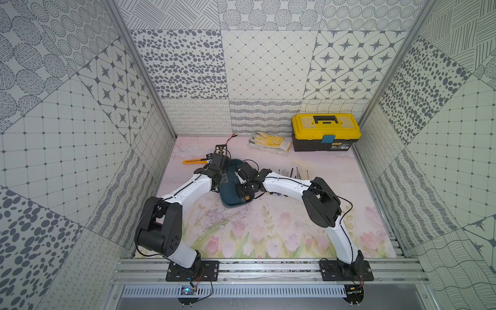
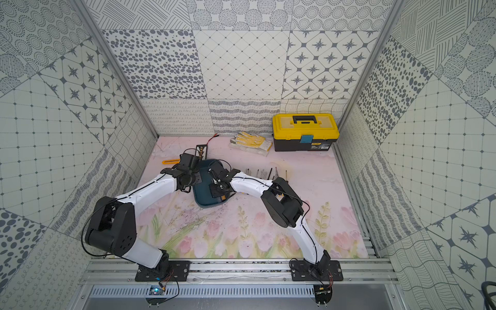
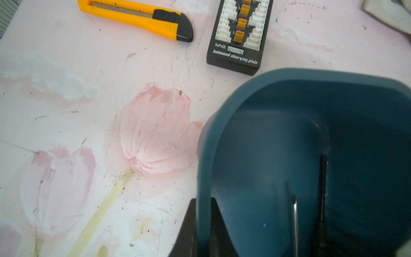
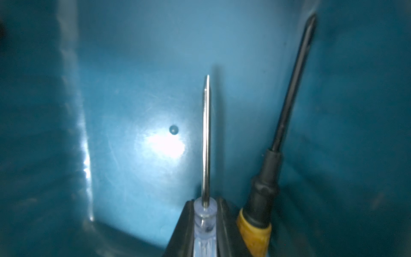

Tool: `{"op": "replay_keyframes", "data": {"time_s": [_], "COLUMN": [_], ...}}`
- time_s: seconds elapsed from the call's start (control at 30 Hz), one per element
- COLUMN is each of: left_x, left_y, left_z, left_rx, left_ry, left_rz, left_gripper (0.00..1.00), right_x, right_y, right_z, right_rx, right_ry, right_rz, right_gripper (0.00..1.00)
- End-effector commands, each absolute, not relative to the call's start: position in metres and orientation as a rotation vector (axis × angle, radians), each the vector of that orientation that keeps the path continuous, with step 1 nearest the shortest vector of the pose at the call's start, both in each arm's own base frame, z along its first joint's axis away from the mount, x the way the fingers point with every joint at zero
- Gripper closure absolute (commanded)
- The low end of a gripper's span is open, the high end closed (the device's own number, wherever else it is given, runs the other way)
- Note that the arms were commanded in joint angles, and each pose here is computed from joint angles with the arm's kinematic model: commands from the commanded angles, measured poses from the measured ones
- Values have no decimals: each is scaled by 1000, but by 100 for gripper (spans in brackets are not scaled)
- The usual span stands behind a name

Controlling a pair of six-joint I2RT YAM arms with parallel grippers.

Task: Take out the screwdriver from the storage box
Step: Pick up the screwdriver from the storage box, then place the screwdriver at the center of the board.

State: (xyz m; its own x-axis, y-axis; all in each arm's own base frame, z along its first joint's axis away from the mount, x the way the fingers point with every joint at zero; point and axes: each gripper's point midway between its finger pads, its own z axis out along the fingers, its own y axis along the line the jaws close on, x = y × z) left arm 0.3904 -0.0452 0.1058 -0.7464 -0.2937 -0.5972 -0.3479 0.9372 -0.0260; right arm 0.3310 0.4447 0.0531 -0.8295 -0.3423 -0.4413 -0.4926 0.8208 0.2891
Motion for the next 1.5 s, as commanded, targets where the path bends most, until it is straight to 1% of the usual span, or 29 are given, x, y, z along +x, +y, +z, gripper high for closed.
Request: {"op": "replay_keyframes", "data": {"time_s": [0.0,0.47,0.77,0.87,1.1,1.47], "left_x": [399,396,391,388,381,377], "left_y": [-36,-30,-20,-16,-4,3], "left_z": [115,115,114,115,115,122], "left_rx": [-483,-491,-529,-542,-568,-600], "left_ry": [2417,2415,2418,2406,2413,2385], "left_rz": [158,206,276,296,356,374], "left_gripper": [100,100,100,100,100,100], "right_x": [336,341,356,361,379,389], "right_y": [451,438,409,398,378,381], "right_z": [94,157,189,188,167,116], "right_rx": [-618,-573,-482,-460,-386,-390], "right_ry": [2532,2384,2312,2308,2359,2493], "right_rz": [627,676,646,621,575,511], "right_gripper": [100,100,100,100,100,100]}}
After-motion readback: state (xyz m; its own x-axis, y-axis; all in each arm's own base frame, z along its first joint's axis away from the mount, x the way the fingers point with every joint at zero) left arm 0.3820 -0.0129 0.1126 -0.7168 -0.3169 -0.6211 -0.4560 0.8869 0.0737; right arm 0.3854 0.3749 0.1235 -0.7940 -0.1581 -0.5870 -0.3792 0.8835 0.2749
